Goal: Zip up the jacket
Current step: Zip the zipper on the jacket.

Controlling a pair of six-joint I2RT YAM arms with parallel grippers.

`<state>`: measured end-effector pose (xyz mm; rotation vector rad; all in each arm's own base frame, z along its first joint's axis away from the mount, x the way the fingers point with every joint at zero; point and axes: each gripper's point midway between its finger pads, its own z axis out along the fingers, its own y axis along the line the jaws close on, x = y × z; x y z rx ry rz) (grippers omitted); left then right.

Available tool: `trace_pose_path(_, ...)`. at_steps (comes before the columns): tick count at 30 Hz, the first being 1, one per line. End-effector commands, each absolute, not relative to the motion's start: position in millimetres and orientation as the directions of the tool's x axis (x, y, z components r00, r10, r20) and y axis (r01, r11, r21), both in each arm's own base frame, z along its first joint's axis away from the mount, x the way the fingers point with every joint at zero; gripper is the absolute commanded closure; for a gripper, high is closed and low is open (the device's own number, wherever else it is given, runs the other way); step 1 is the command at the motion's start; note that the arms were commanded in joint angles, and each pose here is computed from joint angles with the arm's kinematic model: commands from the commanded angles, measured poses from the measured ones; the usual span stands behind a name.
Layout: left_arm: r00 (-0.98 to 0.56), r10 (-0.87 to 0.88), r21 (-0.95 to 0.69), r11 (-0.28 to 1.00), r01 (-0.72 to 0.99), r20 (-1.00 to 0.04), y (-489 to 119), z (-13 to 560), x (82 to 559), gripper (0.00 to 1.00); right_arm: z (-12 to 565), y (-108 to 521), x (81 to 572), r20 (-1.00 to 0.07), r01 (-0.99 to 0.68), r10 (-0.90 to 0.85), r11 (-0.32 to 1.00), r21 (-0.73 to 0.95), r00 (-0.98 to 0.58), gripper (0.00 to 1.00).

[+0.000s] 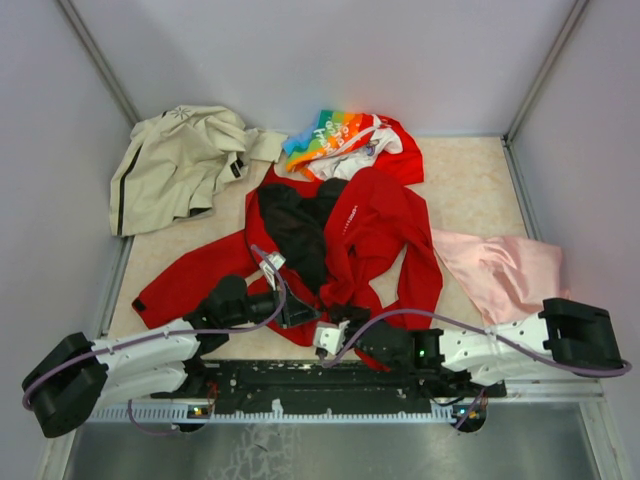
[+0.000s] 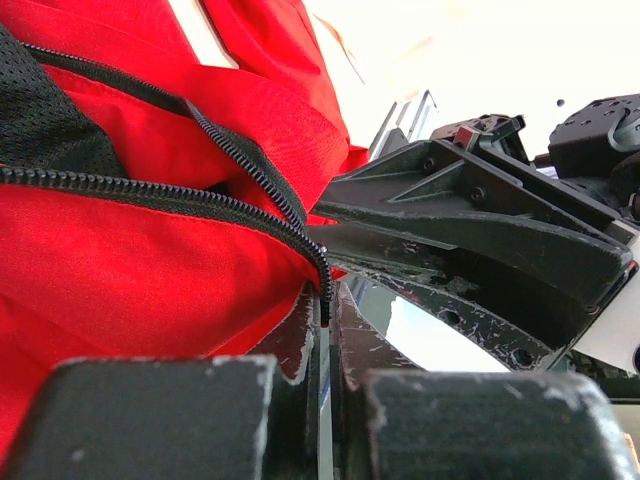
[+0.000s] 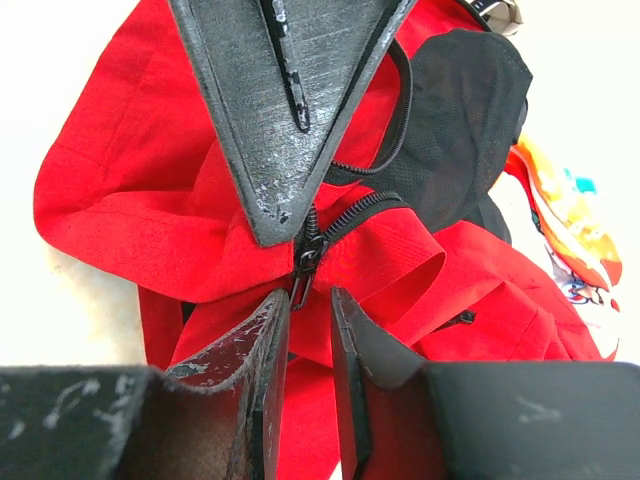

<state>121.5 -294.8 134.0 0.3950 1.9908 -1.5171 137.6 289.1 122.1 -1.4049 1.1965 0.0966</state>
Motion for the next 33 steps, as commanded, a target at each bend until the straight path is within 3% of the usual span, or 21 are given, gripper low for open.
trace_pose_path(1, -0.763, -0.125, -0.763, 0.261, 0.591, -0.634, -297, 145, 119, 1.00, 129, 297, 136, -0.699, -0.675, -0.534, 0.289, -0.679, 0.475, 0.76)
trace_pose_path(12, -0.763, -0.116, -0.761, 0.258, 0.595, -0.636, -297, 144, 118, 1.00, 131, 298, 140, -0.707, -0.673, -0.527, 0.303, -0.675, 0.472, 0.78)
trace_pose_path(16, -0.764, -0.107, -0.760, 0.261, 0.596, -0.636, -298, 142, 118, 1.00, 135, 295, 143, -0.700, -0.662, -0.536, 0.309, -0.683, 0.472, 0.84)
trace_pose_path(21, -0.771, -0.084, -0.756, 0.288, 0.588, -0.632, -297, 131, 118, 1.00, 143, 292, 142, -0.695, -0.671, -0.547, 0.292, -0.681, 0.467, 1.00)
trace_pose_path(33, -0.801, 0.011, -0.740, 0.376, 0.557, -0.598, -292, 100, 115, 1.00, 159, 304, 126, -0.711, -0.772, -0.558, 0.183, -0.609, 0.429, 1.00)
